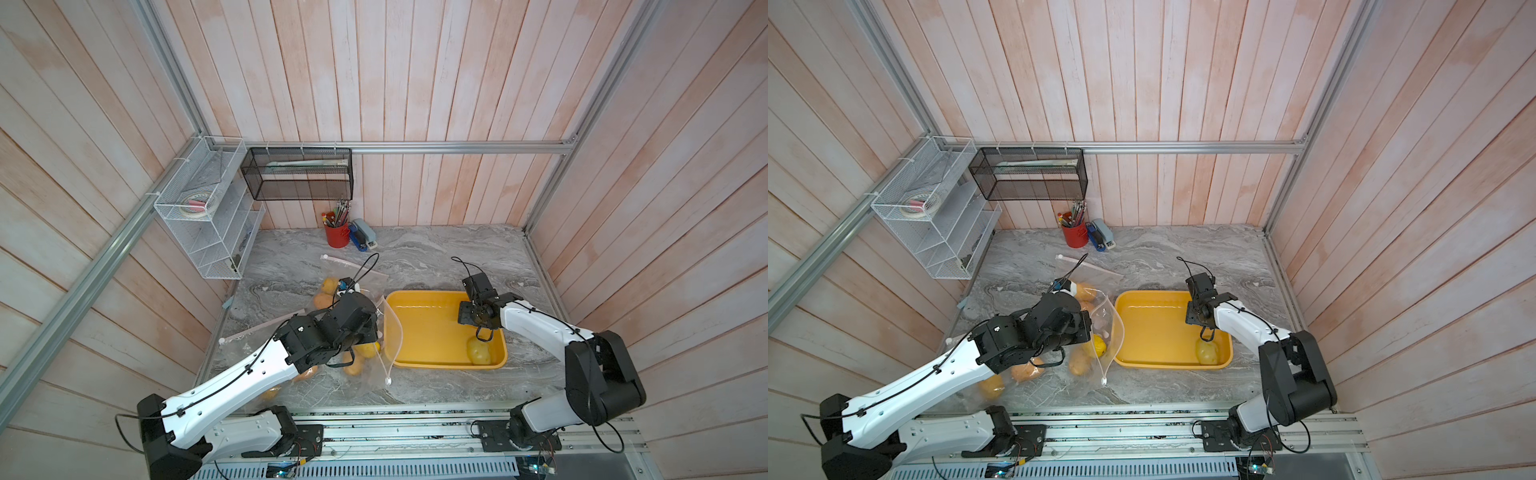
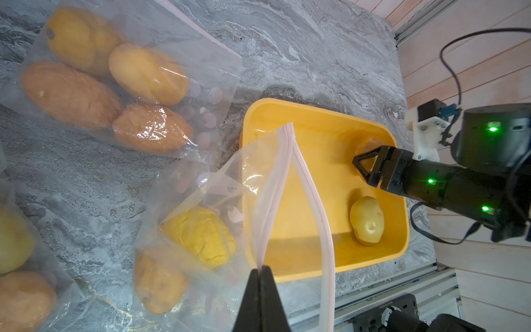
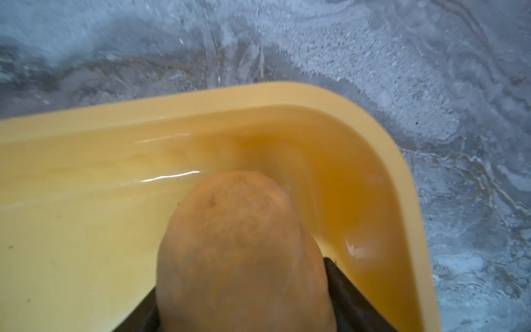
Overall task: Put the potatoes into a zipper bag and zip it
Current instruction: Pick up the potato from the basket, then place the potato into the zipper food storage bag.
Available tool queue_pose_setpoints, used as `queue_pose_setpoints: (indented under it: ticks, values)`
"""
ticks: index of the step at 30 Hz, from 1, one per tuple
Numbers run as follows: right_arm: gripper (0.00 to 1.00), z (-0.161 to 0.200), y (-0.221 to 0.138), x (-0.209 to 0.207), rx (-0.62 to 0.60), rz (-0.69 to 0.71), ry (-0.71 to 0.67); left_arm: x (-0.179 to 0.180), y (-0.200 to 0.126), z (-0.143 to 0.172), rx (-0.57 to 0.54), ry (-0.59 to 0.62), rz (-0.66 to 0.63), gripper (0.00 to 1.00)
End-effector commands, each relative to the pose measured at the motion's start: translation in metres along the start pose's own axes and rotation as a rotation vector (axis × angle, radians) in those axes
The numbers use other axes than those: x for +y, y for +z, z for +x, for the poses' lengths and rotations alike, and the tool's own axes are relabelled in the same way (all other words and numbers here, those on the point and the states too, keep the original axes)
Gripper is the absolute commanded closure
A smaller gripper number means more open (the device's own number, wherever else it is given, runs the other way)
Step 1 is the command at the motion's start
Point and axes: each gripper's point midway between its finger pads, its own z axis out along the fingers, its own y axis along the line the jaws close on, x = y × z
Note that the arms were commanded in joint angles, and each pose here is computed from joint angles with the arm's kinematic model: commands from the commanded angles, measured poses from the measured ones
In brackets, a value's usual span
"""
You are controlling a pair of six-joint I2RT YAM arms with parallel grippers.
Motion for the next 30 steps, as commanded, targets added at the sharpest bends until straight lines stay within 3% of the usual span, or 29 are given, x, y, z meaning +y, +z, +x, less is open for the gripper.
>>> queue_pose_setpoints:
  ticks: [1, 12, 22, 27, 30]
  values:
    - [0.41, -0.005, -0.017, -0.002, -0.034, -0.028, 0.030, 0.001, 0.002, -0.001, -0.008, 0.017, -0.010, 1.00]
    - [0.46, -0.025, -0.122, 0.060, -0.264, -0.447, -0.002, 0.002, 0.003, -0.004, -0.018, 0.020, -0.028, 1.00]
    - [0.46, 0.014, -0.251, 0.160, -0.380, -0.865, -0.214, -0.001, 0.006, -0.006, -0.024, 0.034, -0.025, 1.00]
    - [0.47, 0.047, -0.272, 0.207, -0.341, -0.982, -0.346, 0.003, 0.005, -0.004, -0.020, 0.031, -0.033, 1.00]
    - [0.49, 0.061, -0.267, 0.229, -0.311, -0.998, -0.404, 0.003, 0.002, -0.007, -0.029, 0.031, -0.032, 1.00]
